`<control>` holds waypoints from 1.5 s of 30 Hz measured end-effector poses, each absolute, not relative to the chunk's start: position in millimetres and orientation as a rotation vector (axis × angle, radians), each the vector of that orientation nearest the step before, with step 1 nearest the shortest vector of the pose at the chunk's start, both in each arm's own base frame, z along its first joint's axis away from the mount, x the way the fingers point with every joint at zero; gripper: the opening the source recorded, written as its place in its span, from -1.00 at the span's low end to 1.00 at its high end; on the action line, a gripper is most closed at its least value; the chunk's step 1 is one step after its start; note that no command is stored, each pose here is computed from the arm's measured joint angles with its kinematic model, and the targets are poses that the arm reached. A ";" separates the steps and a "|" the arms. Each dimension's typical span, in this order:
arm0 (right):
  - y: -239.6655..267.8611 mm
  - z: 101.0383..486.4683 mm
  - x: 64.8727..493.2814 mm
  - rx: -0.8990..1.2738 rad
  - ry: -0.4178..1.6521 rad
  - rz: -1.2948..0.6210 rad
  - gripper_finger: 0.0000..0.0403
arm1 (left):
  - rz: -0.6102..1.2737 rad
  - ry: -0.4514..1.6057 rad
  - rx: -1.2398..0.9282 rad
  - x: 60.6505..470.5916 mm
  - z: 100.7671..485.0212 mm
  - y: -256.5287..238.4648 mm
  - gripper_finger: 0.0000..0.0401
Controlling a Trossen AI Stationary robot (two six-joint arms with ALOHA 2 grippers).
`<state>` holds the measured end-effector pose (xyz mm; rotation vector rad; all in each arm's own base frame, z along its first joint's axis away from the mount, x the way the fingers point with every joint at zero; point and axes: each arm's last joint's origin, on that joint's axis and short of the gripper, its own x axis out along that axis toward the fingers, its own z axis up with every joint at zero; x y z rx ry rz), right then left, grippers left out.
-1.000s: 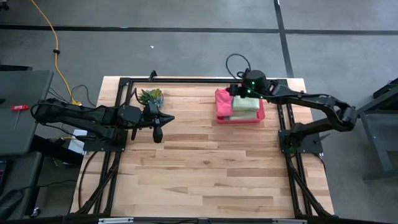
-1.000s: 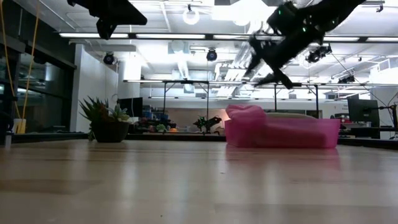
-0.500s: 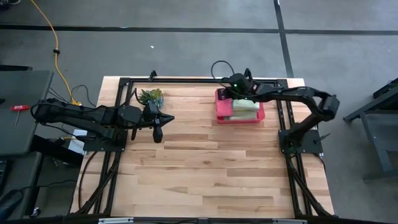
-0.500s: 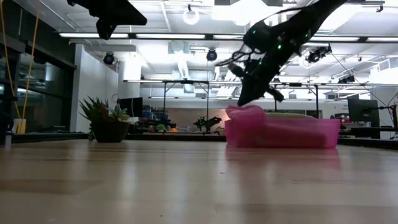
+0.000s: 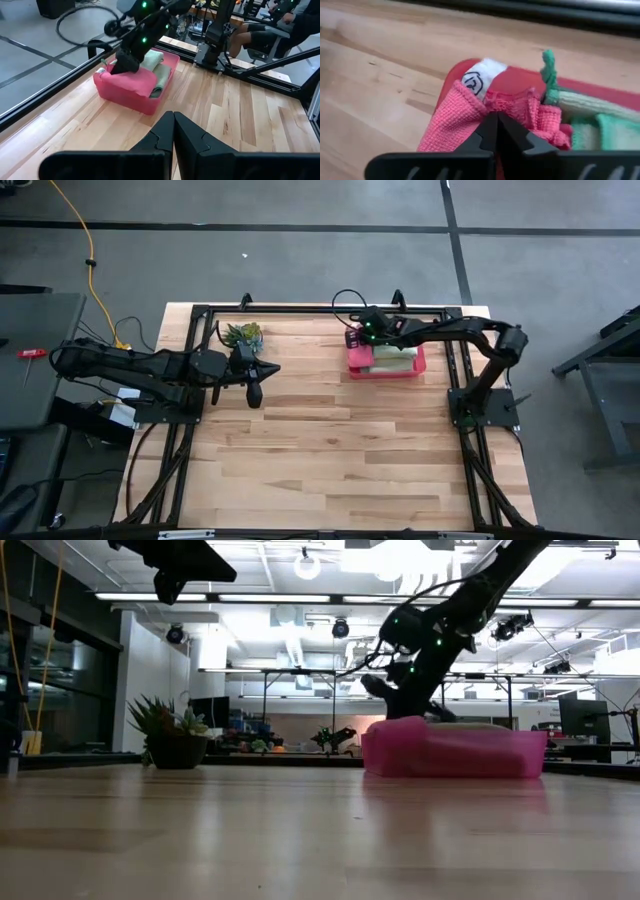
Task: Fold microfiber towels
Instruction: Put the folded pink microfiber cloth into the pink bin, then return to Home Position
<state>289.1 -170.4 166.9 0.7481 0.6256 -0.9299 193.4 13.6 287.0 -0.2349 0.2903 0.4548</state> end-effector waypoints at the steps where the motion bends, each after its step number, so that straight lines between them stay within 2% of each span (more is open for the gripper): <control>1: -170.8 171.3 287.3 0.742 0.616 -0.932 -1.00 | 0.455 0.290 -0.235 193.4 287.0 13.6 -1.00; 11: -156.6 239.4 268.4 0.647 0.425 -0.863 -1.00 | 0.456 0.290 -0.235 193.4 287.0 13.7 -1.00; 15: -131.1 234.5 281.6 0.617 0.460 -0.803 -1.00 | 0.457 0.290 -0.235 193.4 287.0 13.7 -1.00; 19: -107.5 207.2 289.1 0.574 0.540 -0.786 -1.00 | 0.455 0.291 -0.235 193.4 287.0 13.6 -1.00; 21: -99.1 210.7 294.6 0.559 0.496 -0.646 -1.00 | 0.433 0.296 -0.233 193.6 286.8 13.0 -1.00; 25: -60.3 261.5 301.8 0.491 0.231 -0.251 -1.00 | 0.391 0.297 -0.223 192.4 288.3 11.9 -1.00; 27: -41.5 280.3 296.6 0.443 0.158 -0.164 -1.00 | 0.376 0.286 -0.230 190.4 290.4 11.5 -1.00; 31: -9.1 307.9 278.8 0.340 0.077 -0.091 -1.00 | 0.322 0.232 -0.245 184.6 299.0 10.1 -1.00; 36: 19.2 322.8 258.2 0.194 0.083 0.017 -1.00 | 0.284 0.137 -0.207 170.0 313.7 9.4 -1.00; 45: 30.7 331.0 244.8 0.176 0.077 0.068 -1.00 | 0.295 0.049 -0.217 151.3 326.0 9.9 -1.00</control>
